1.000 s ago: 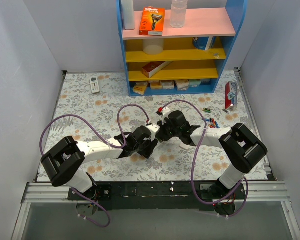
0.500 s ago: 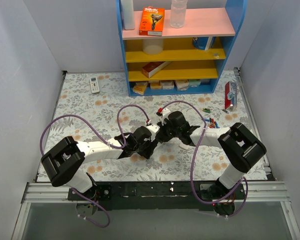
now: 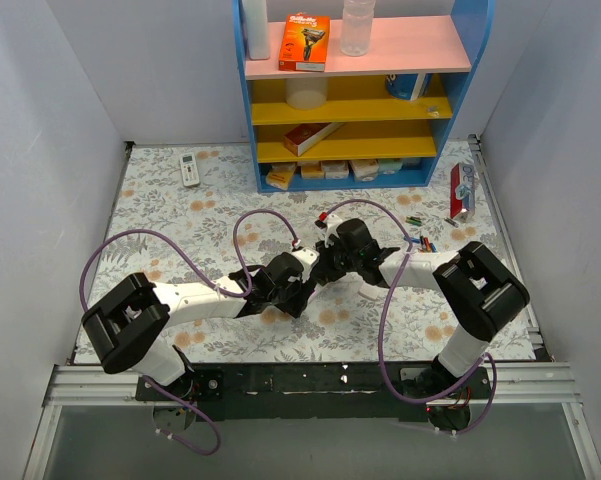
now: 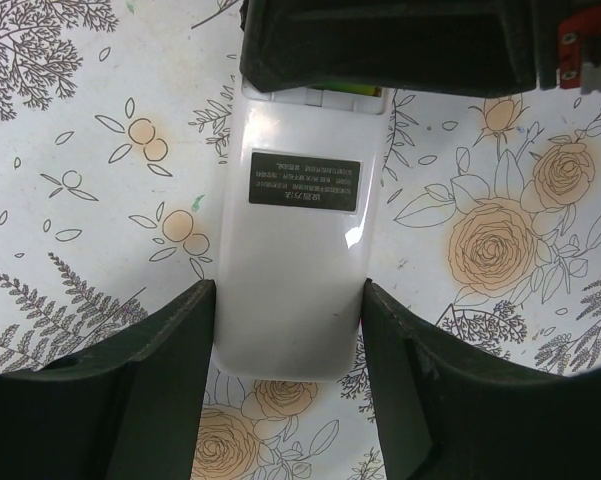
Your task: Load the batteries into the remote control
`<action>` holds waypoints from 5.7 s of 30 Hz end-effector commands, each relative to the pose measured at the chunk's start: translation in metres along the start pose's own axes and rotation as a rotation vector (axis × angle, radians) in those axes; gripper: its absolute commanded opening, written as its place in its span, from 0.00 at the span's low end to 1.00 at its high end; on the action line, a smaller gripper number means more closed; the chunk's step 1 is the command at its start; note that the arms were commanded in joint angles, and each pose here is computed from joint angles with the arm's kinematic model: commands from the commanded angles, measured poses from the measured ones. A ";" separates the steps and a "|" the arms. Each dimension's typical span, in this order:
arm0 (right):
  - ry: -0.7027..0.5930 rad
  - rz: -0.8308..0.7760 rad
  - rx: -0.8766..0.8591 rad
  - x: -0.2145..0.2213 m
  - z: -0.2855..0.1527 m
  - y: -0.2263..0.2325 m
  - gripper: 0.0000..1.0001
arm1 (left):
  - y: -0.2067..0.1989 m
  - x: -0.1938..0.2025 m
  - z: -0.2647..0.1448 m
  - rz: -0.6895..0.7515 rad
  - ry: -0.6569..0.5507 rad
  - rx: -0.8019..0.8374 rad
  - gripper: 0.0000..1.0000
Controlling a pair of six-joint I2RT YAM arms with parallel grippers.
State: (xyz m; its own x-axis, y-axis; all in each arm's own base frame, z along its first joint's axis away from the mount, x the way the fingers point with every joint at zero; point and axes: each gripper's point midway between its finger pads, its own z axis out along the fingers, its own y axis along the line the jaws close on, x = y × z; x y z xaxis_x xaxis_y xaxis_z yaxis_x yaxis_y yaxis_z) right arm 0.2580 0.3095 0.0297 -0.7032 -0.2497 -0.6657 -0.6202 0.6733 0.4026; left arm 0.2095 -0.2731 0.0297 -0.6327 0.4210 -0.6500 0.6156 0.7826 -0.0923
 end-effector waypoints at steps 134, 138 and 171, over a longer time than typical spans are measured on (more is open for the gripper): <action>-0.009 -0.194 0.061 0.047 -0.009 -0.017 0.05 | 0.009 -0.023 -0.009 -0.053 -0.097 -0.043 0.40; -0.048 -0.166 0.124 0.028 -0.015 -0.020 0.06 | 0.008 -0.024 -0.010 -0.050 -0.099 -0.040 0.40; -0.120 0.246 0.670 -0.044 -0.177 -0.131 0.75 | 0.053 -0.113 -0.136 -0.295 -0.358 -0.179 0.98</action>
State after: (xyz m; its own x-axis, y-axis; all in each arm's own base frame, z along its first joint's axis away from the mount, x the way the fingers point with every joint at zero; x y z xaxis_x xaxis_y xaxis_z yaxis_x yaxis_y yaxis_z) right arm 0.2924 0.1398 0.1099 -0.6973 -0.0229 -0.7164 -0.1680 0.9769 0.1322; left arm 0.2407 -0.2506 0.1542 -0.5728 0.1170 -0.8113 0.4223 0.8905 -0.1697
